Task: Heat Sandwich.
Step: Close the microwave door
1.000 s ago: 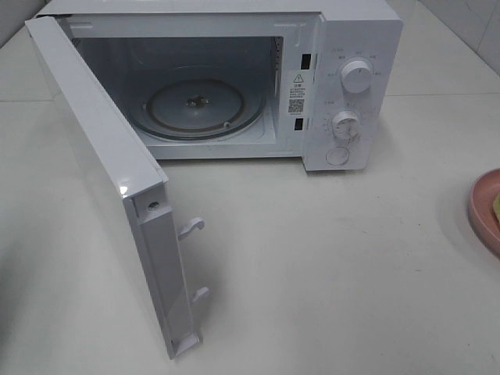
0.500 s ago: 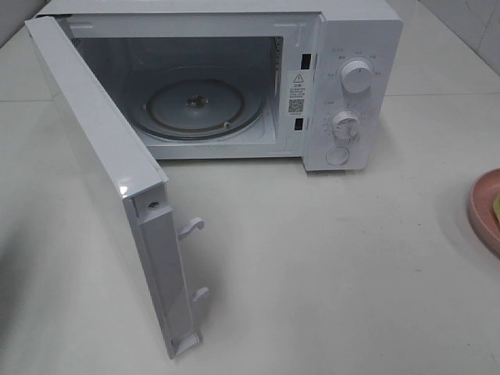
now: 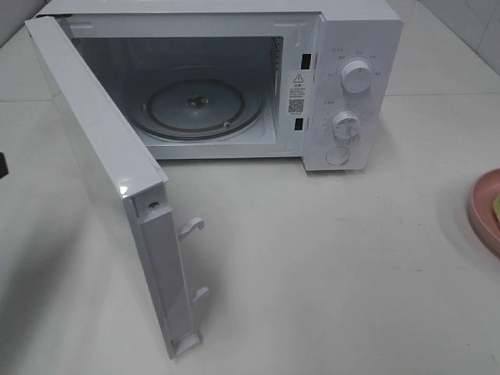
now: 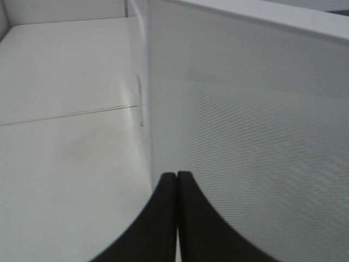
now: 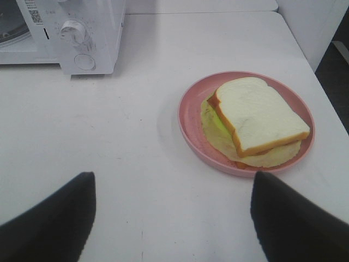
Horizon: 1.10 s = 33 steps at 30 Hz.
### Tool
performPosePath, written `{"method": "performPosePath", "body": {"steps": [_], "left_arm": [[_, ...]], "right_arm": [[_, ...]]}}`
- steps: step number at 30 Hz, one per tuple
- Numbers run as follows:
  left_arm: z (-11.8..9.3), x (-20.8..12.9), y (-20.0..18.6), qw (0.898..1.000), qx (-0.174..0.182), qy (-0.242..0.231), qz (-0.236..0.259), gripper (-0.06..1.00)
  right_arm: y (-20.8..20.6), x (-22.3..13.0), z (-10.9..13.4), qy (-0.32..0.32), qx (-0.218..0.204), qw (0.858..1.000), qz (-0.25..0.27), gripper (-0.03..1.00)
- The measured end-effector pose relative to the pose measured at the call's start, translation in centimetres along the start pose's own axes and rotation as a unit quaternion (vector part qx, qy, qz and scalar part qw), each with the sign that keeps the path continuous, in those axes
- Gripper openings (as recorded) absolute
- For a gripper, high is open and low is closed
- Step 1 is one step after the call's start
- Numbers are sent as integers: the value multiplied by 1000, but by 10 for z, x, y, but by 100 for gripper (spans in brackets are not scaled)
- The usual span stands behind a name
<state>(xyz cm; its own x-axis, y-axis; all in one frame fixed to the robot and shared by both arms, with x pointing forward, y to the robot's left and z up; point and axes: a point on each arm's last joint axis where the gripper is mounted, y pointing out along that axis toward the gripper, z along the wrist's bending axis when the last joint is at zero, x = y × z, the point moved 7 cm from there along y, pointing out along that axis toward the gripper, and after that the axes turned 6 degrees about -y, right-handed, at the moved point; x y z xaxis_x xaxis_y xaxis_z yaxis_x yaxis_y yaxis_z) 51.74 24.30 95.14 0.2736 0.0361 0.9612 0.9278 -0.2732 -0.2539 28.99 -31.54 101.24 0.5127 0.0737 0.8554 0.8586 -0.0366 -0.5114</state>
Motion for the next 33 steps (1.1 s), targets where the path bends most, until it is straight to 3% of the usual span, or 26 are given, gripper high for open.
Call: {"method": "performPosePath", "body": {"steps": [10, 13, 19, 33], "left_arm": [[-41, -15, 38, 997, -69, 7, 24, 0], [-44, -17, 44, 997, -67, -3, 29, 0], [-74, -15, 62, 995, -100, 13, 26, 0], [-123, -10, 91, 993, -120, -1, 14, 0]], "right_arm": [[0, 0, 0, 0, 0, 1000, 0, 76], [0, 0, 0, 0, 0, 1000, 0, 76], [0, 0, 0, 0, 0, 1000, 0, 76], [0, 0, 0, 0, 0, 1000, 0, 76]]}}
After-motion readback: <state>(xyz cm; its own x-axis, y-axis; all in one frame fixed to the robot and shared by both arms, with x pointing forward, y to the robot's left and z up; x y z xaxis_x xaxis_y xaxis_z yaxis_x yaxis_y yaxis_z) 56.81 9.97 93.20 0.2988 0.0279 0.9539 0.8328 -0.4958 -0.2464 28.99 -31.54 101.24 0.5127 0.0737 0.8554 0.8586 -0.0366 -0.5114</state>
